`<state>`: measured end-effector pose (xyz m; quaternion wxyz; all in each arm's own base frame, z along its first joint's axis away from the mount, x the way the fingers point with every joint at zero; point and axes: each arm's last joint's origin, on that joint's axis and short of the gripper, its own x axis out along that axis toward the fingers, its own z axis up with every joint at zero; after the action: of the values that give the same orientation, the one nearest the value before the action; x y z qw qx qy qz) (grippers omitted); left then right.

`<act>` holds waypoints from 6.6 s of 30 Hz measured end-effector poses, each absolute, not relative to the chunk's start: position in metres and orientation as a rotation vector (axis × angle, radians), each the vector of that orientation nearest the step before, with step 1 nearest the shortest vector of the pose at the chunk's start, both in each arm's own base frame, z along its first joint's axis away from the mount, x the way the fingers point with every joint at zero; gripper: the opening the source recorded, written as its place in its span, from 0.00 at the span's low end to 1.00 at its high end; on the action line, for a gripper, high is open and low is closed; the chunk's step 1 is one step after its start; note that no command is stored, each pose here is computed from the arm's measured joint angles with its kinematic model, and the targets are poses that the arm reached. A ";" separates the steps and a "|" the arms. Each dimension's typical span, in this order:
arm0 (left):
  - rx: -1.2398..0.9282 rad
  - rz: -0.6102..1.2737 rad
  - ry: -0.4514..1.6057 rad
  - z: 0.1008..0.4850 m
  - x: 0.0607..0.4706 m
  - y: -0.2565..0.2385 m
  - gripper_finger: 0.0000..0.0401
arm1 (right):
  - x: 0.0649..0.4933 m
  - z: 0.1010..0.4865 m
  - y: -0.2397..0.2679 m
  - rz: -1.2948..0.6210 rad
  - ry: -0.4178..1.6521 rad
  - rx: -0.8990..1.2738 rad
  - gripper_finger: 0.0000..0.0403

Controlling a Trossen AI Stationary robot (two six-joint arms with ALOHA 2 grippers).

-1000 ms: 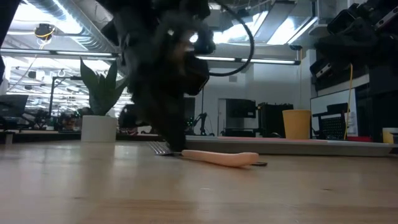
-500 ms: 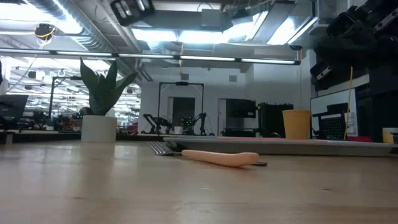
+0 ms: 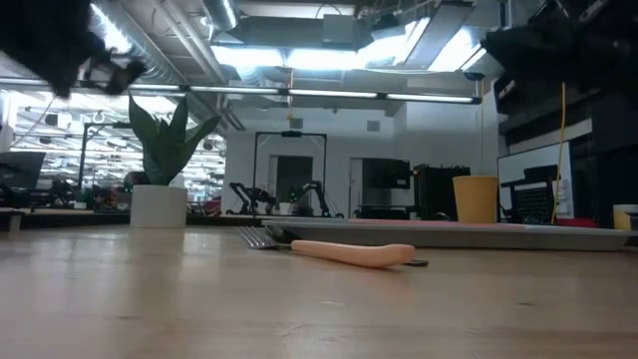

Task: Pick and place plate/cup/fork/spoon on tray
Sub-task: Put the orange fork on the gray serving tray to the left of the pink plate

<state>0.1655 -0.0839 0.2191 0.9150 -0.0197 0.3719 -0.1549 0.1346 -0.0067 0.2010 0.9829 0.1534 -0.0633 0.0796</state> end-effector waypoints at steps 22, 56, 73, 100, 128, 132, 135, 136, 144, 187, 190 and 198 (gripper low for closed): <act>0.119 -0.259 0.125 0.155 0.104 -0.034 0.00 | 0.152 0.259 -0.006 0.153 -0.281 0.161 0.11; 0.163 0.137 0.139 0.155 0.105 0.012 0.00 | 0.353 0.182 0.063 -0.273 0.853 0.593 0.11; 0.163 0.139 0.138 0.155 0.105 0.012 0.00 | 0.364 0.139 0.087 -0.272 0.879 0.509 0.11; 0.163 0.139 0.138 0.155 0.105 0.012 0.00 | 0.407 0.153 0.130 -0.499 1.073 0.161 0.16; 0.163 0.139 0.138 0.155 0.105 0.012 0.00 | 0.417 0.142 0.135 -0.435 1.085 0.295 0.36; 0.163 0.139 0.138 0.155 0.105 0.012 0.00 | 0.417 0.138 0.136 -0.443 1.093 0.302 0.36; 0.163 0.139 0.138 0.155 0.105 0.012 0.00 | 0.416 0.137 0.136 -0.450 1.103 0.309 0.36; 0.163 0.139 0.139 0.155 0.105 0.012 0.00 | 0.416 0.137 0.136 -0.450 1.103 0.310 0.36; 0.163 0.139 0.139 0.155 0.105 0.012 0.00 | 0.418 0.125 0.138 -0.430 1.141 0.323 0.35; 0.163 0.139 0.139 0.155 0.105 0.012 0.00 | 0.462 0.208 0.037 -0.752 0.991 0.319 0.13; 0.163 0.139 0.139 0.155 0.105 0.012 0.00 | 0.461 0.205 0.020 -0.816 0.987 0.410 0.13; 0.163 0.139 0.138 0.155 0.105 0.012 0.00 | 0.457 0.183 -0.018 -0.980 0.934 0.676 0.13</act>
<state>0.1052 0.0120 0.1554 0.9919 0.0814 0.0690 0.0694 0.4566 -0.0181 0.1826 0.7271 0.3066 0.4239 -0.4445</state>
